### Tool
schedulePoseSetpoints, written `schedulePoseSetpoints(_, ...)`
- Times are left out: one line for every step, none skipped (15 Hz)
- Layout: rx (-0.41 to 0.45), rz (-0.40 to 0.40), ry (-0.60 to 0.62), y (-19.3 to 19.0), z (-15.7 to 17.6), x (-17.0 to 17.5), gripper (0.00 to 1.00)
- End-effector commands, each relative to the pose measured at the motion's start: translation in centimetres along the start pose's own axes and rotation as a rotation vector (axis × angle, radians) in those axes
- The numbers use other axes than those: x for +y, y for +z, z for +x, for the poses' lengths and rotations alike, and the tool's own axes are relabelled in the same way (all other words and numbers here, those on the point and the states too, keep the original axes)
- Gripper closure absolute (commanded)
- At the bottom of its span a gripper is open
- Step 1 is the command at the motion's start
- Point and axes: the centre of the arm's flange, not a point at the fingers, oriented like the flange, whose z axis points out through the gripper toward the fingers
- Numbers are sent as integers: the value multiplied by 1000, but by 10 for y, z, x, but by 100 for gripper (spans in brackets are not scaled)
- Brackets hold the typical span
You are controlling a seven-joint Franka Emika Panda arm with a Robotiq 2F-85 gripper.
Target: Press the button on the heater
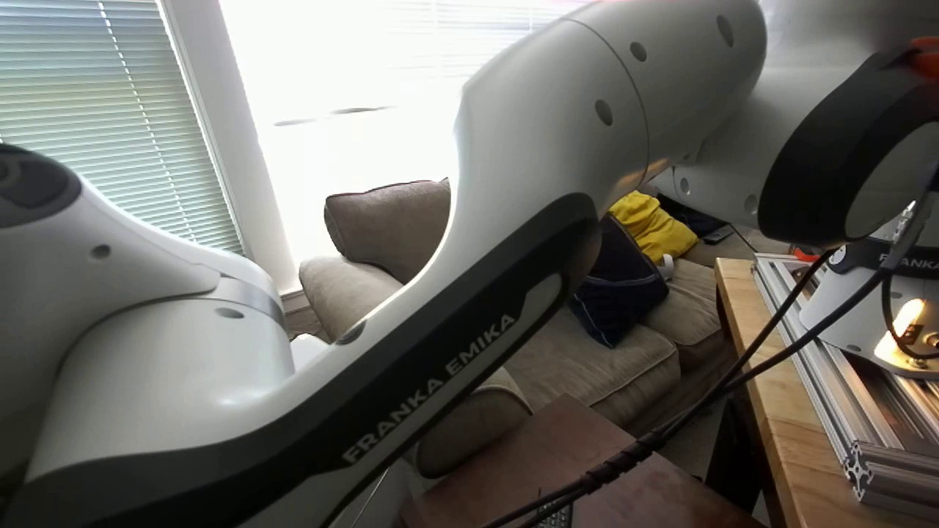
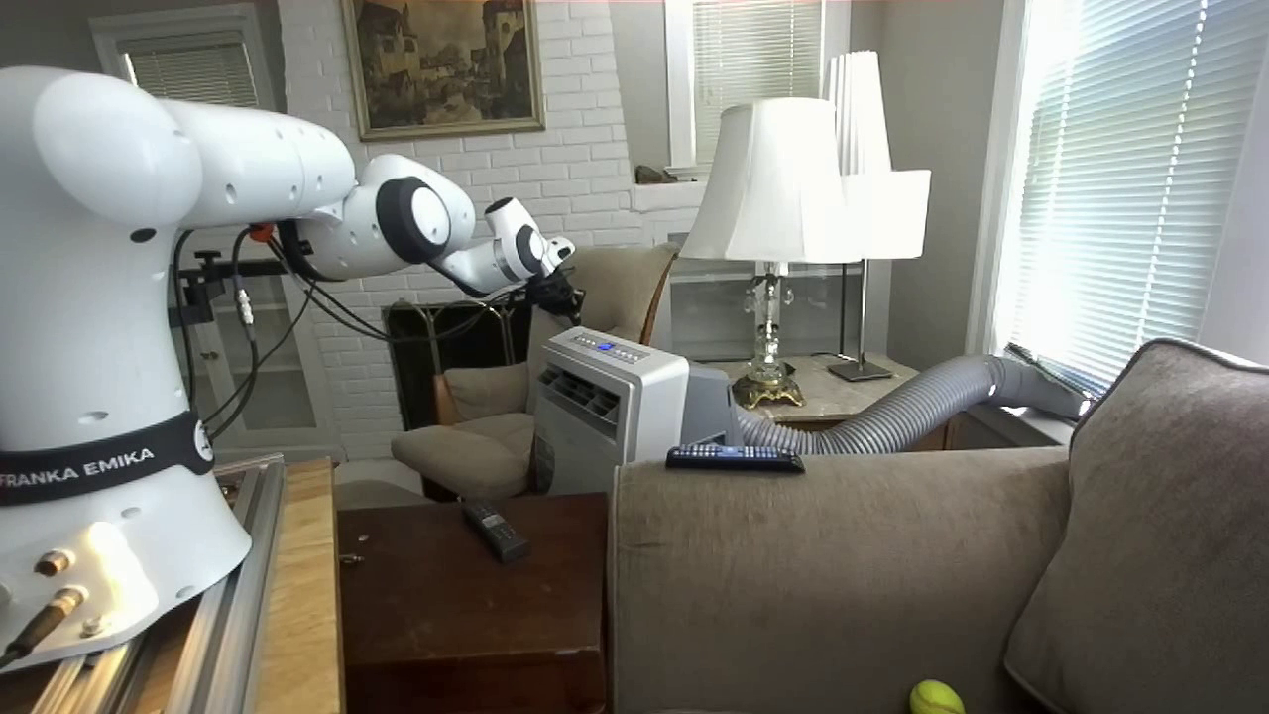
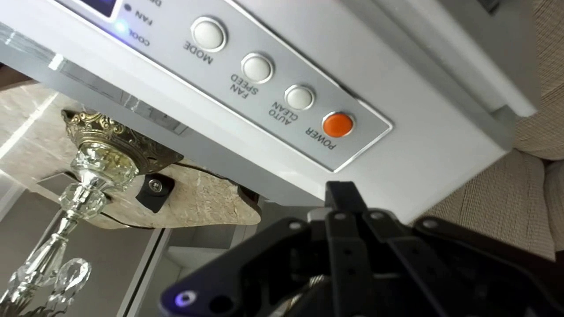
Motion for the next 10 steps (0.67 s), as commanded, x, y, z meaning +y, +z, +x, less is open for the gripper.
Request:
schedulePoseSetpoints(13,-21,14,55,49,-13,100)
schedulePoseSetpoints(8,-23,13,56,48,-13,100)
schedulePoseSetpoints(6,-25,12,57,47,-13,100)
schedulePoseSetpoints(4,-26,10,59,45,-12,100)
schedulePoseSetpoints(-1,-27,9,60,44,-12,100)
schedulePoseSetpoints(-7,-28,8,62,41,-12,100)
schedulePoseSetpoints(-12,-30,6,64,40,-12,100)
schedulePoseSetpoints(-18,-30,5,66,37,-12,100)
schedulePoseSetpoints(-24,-32,0,68,35,-12,100)
schedulePoseSetpoints(-29,-35,-2,70,33,-13,100)
